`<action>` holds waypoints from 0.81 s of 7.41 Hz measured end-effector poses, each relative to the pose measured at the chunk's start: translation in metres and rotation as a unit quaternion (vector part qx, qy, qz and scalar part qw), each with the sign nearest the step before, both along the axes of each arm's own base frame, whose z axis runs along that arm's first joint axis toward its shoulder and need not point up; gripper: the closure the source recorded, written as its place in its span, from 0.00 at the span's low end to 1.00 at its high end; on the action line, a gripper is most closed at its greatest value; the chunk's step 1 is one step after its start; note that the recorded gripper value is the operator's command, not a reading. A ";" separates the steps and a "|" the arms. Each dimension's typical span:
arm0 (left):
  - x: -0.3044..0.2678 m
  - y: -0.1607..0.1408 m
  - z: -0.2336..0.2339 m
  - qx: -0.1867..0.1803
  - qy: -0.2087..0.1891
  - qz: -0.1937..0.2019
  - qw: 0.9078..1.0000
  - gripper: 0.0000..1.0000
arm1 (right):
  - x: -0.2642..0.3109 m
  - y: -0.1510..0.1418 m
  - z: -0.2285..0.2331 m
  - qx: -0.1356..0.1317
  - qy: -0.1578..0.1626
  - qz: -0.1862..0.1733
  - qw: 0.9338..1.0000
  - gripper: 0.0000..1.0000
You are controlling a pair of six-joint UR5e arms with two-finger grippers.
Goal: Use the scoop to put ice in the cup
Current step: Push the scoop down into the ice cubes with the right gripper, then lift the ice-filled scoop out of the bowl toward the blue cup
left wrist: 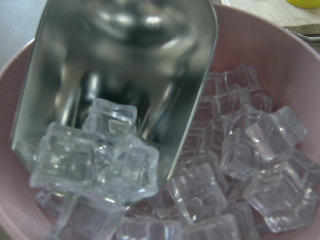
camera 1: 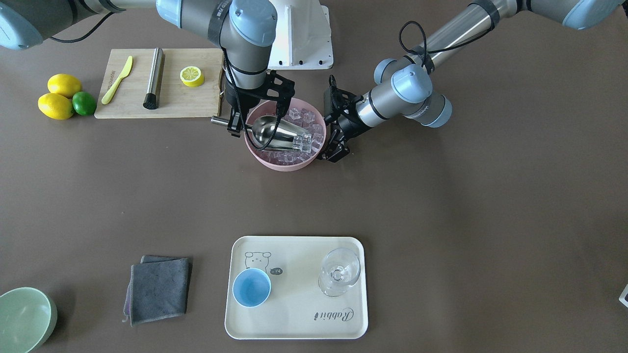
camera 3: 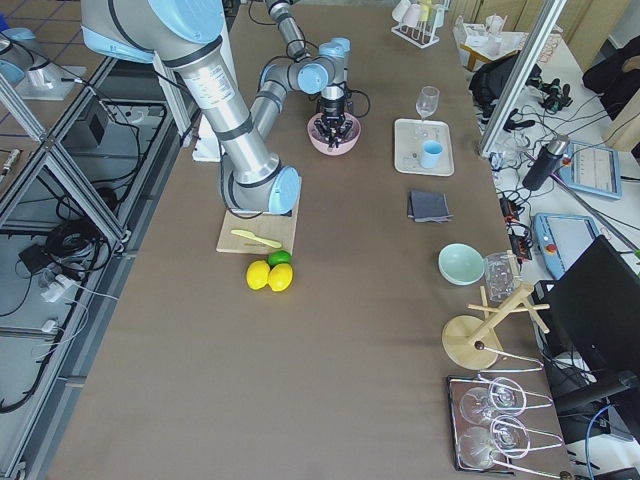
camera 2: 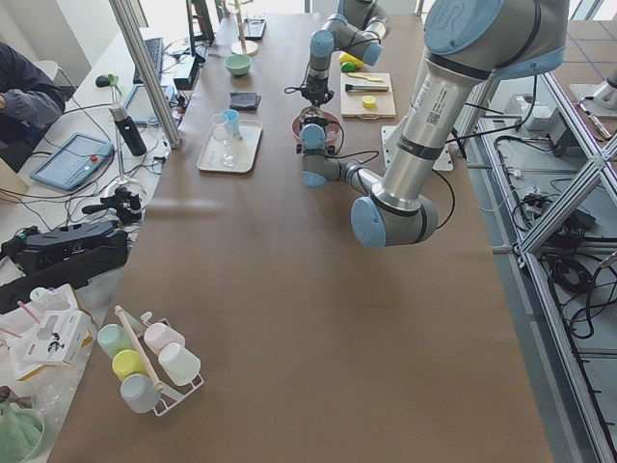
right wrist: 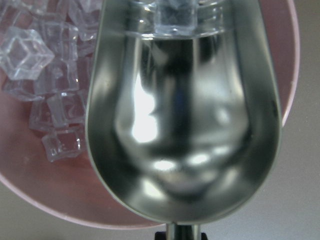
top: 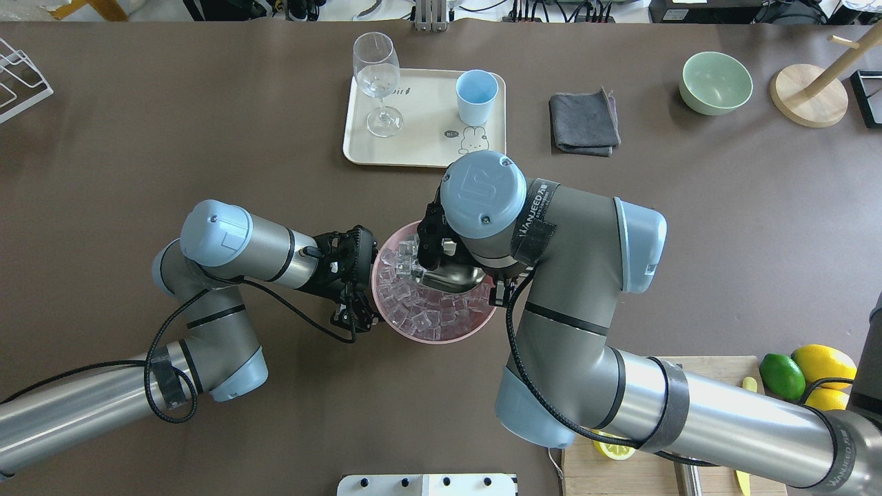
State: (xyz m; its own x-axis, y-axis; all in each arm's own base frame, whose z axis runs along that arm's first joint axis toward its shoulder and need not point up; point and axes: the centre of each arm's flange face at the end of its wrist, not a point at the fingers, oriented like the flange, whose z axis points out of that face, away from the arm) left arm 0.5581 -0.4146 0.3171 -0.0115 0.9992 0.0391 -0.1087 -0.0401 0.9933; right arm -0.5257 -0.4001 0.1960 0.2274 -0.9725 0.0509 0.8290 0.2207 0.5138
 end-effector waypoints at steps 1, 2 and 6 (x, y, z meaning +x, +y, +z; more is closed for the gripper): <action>0.000 0.000 0.000 0.000 -0.001 0.000 1.000 0.04 | 0.003 0.002 0.000 0.002 -0.010 0.004 1.000 1.00; 0.000 0.000 0.000 0.000 -0.001 0.000 1.000 0.04 | 0.007 0.004 0.001 0.006 -0.021 0.006 1.000 1.00; 0.001 0.000 0.000 0.000 -0.002 0.000 1.000 0.04 | 0.037 0.020 -0.001 0.009 -0.059 0.020 0.998 1.00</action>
